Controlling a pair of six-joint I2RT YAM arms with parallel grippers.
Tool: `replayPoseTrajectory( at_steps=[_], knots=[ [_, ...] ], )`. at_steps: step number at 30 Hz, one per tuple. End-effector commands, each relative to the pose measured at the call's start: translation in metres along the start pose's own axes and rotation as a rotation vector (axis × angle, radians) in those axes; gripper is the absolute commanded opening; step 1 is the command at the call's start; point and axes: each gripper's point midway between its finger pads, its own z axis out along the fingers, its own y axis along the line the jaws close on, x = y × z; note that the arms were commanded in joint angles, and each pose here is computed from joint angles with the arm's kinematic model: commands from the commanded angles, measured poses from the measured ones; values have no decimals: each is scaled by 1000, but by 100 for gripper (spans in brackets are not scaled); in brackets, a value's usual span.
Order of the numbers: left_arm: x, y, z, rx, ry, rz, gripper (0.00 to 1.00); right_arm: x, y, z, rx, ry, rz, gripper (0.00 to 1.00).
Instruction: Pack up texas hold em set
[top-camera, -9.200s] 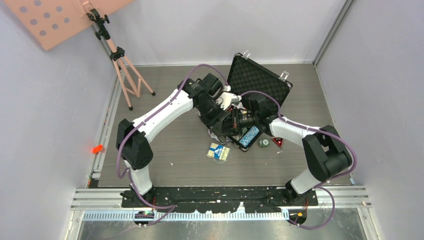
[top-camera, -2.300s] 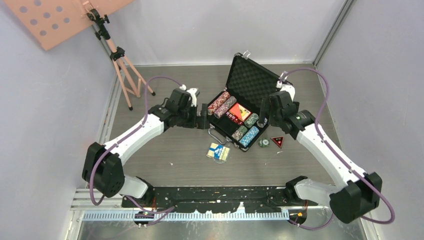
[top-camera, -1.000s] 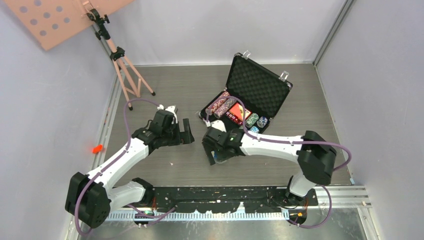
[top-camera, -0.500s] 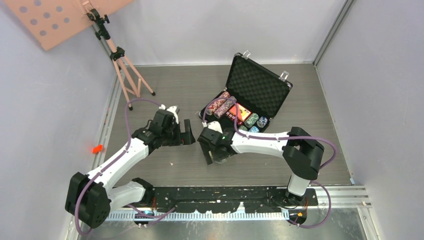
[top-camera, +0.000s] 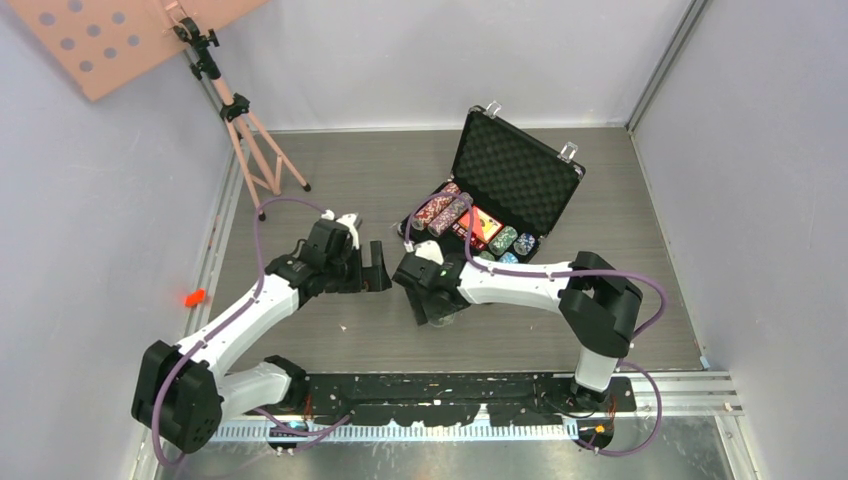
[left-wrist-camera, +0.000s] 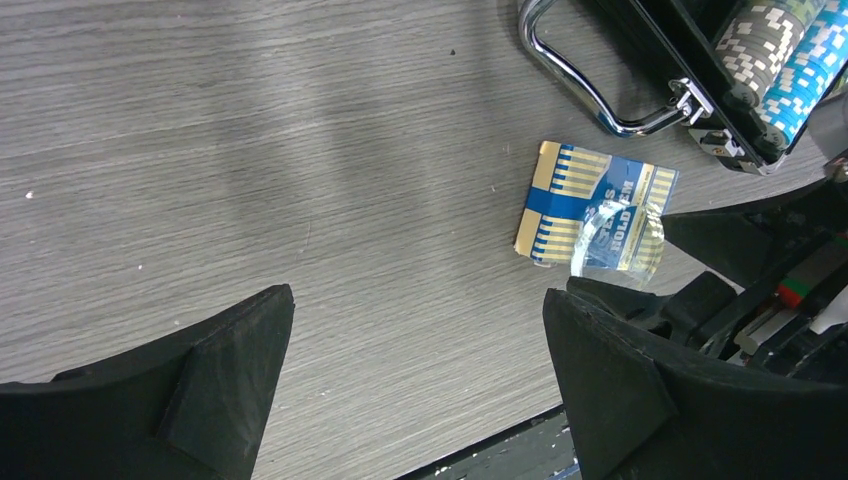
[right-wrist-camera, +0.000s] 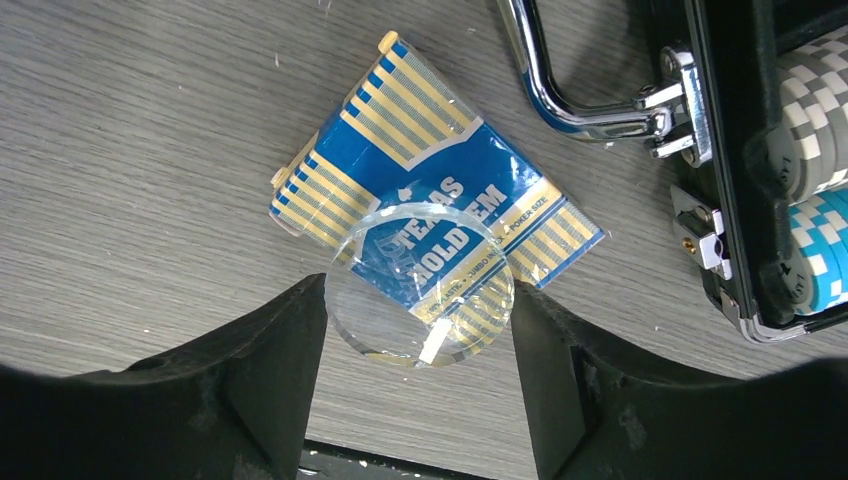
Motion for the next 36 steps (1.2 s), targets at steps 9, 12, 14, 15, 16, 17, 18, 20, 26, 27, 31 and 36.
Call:
replayPoseTrajectory(
  at_steps=[9, 12, 14, 15, 16, 17, 18, 20, 26, 27, 31, 36],
  knots=[
    [-2, -12, 1, 61, 29, 23, 100, -57, -17, -45, -71, -144, 134, 60],
    [1, -20, 4, 106, 38, 18, 100, -72, -32, -56, -82, -179, 177, 59],
    [4, -25, 6, 116, 44, 29, 100, -84, -49, -58, -69, -199, 206, 59],
    [6, -27, 7, 112, 41, 42, 100, -91, -63, -57, -48, -210, 229, 59],
    [7, -31, 7, 110, 39, 61, 100, -96, -71, -58, -39, -218, 239, 59],
    [9, -34, 7, 107, 38, 80, 100, -102, -87, -56, -12, -225, 262, 59],
    [10, -39, 7, 104, 35, 101, 100, -108, -104, -53, 13, -227, 292, 59],
    [13, -49, 8, 102, 32, 146, 100, -117, -128, -49, 51, -232, 324, 59],
    [31, -88, 16, 109, 53, 285, 100, -132, -194, -37, 184, -230, 398, 59],
    [36, -92, 20, 107, 72, 297, 100, -132, -199, -33, 196, -221, 407, 59],
    [44, -110, 35, 74, 92, 338, 100, -144, -223, -23, 235, -217, 447, 59],
    [52, -123, 49, 23, 104, 380, 100, -157, -229, -5, 235, -189, 454, 63]
  ],
)
